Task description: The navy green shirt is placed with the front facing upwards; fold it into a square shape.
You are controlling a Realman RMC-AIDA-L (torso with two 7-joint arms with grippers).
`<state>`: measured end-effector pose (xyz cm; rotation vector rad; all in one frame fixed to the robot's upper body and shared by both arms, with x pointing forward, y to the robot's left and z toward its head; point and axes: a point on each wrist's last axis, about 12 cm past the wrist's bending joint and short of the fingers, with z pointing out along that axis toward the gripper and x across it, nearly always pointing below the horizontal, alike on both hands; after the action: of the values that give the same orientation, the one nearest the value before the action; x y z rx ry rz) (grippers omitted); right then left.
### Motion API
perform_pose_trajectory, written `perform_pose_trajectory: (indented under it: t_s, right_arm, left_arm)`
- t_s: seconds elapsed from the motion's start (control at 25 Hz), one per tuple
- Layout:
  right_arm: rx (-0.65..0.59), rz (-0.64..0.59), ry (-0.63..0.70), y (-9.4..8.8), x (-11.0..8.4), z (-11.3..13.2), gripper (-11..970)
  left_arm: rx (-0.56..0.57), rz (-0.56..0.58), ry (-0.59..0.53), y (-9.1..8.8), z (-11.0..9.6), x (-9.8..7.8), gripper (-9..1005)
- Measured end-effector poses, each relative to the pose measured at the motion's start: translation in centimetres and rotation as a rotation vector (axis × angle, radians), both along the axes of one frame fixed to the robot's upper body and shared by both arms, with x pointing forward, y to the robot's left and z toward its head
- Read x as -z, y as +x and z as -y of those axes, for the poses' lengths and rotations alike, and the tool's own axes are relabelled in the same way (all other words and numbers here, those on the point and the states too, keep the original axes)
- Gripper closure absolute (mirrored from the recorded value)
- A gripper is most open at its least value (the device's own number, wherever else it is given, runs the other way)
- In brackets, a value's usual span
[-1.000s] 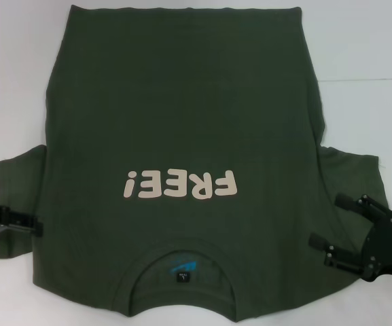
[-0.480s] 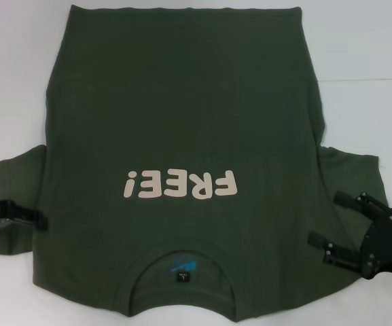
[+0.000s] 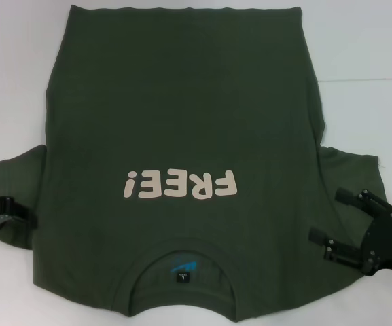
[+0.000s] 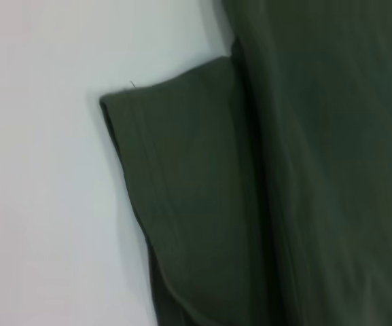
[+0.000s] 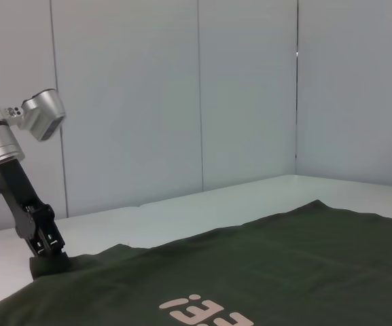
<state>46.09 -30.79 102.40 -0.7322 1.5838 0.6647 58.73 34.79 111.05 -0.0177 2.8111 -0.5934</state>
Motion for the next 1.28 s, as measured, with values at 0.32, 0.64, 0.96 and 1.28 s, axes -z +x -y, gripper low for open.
perform_pose_trajectory:
  t_s: [0.32,0.64,0.96,1.28]
  right_arm:
    - [0.000,0.002,0.000,0.08,-0.04,-0.02,32]
    - [-0.001,0.002,0.000,0.08,-0.04,-0.03,32]
    - [-0.002,0.002,0.002,0.06,-0.03,-0.10,32]
    - [-0.004,0.003,0.004,0.04,-0.05,-0.12,32]
  left_arm:
    - [-0.001,-0.004,0.000,0.05,0.06,0.03,608]
    - [-0.002,-0.003,0.002,0.04,-0.03,-0.02,937]
    - [-0.006,0.001,0.006,-0.02,-0.19,-0.06,982]
    - [-0.013,0.005,0.000,-0.09,-0.36,-0.19,983]
